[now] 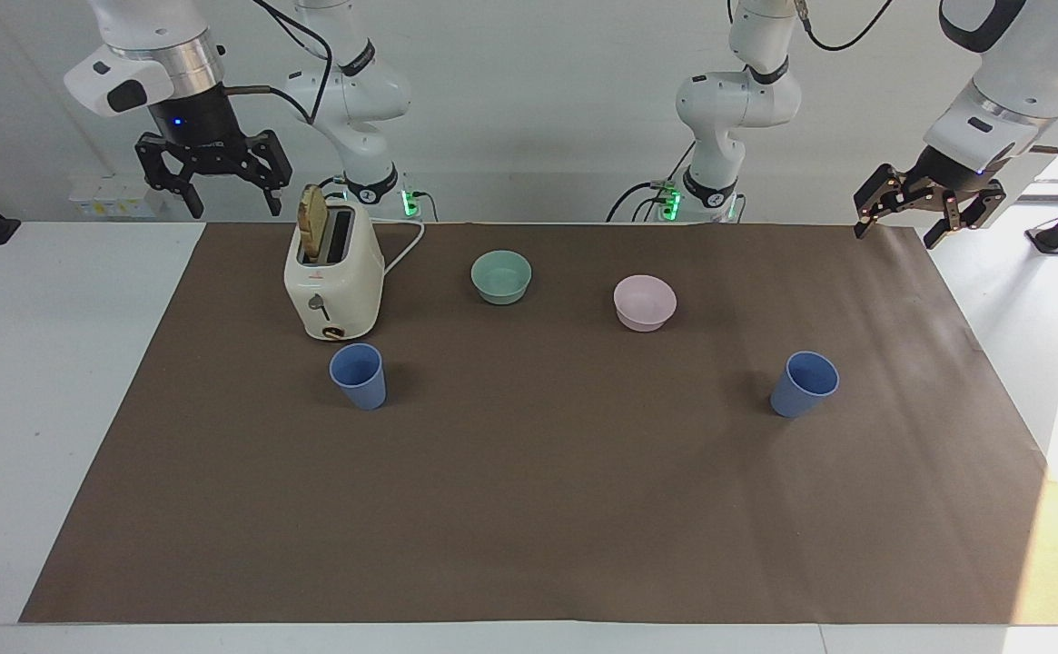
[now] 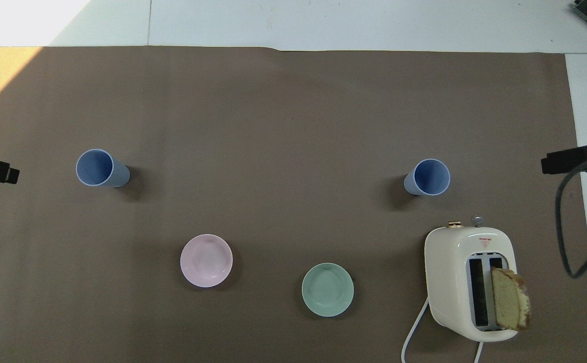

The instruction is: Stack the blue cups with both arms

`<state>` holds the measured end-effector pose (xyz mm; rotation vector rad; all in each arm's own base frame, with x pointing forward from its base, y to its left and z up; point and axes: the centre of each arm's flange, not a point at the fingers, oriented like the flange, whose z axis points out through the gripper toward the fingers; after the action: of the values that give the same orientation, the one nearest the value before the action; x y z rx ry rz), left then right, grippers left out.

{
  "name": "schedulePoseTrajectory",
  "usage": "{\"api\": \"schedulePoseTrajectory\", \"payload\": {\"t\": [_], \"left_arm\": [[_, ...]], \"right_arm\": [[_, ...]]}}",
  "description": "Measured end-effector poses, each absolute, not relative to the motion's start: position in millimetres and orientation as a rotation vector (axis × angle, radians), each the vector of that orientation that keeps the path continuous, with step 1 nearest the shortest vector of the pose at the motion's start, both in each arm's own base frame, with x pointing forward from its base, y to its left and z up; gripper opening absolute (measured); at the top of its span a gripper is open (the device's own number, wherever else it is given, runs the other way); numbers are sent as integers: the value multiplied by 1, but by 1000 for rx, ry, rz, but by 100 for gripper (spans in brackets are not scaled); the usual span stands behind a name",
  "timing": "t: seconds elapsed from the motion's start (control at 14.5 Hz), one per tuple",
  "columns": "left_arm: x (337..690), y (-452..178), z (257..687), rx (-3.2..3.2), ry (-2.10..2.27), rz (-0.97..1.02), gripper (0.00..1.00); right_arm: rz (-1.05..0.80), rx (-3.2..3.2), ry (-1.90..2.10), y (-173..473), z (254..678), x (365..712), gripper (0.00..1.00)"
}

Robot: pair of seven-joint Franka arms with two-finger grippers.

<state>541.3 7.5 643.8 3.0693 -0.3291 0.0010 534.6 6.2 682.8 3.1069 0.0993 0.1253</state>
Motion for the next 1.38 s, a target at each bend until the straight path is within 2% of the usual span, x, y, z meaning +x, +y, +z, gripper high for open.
{"api": "schedulePoseTrajectory", "payload": {"t": [0.69,1.38], "left_arm": [[554,15,641,3080,-312,120,100],[593,60,537,3102,-316,199,100]], "right_arm": [[125,3107,99,6,683,535,100],[125,3107,99,6,683,535,100]]}}
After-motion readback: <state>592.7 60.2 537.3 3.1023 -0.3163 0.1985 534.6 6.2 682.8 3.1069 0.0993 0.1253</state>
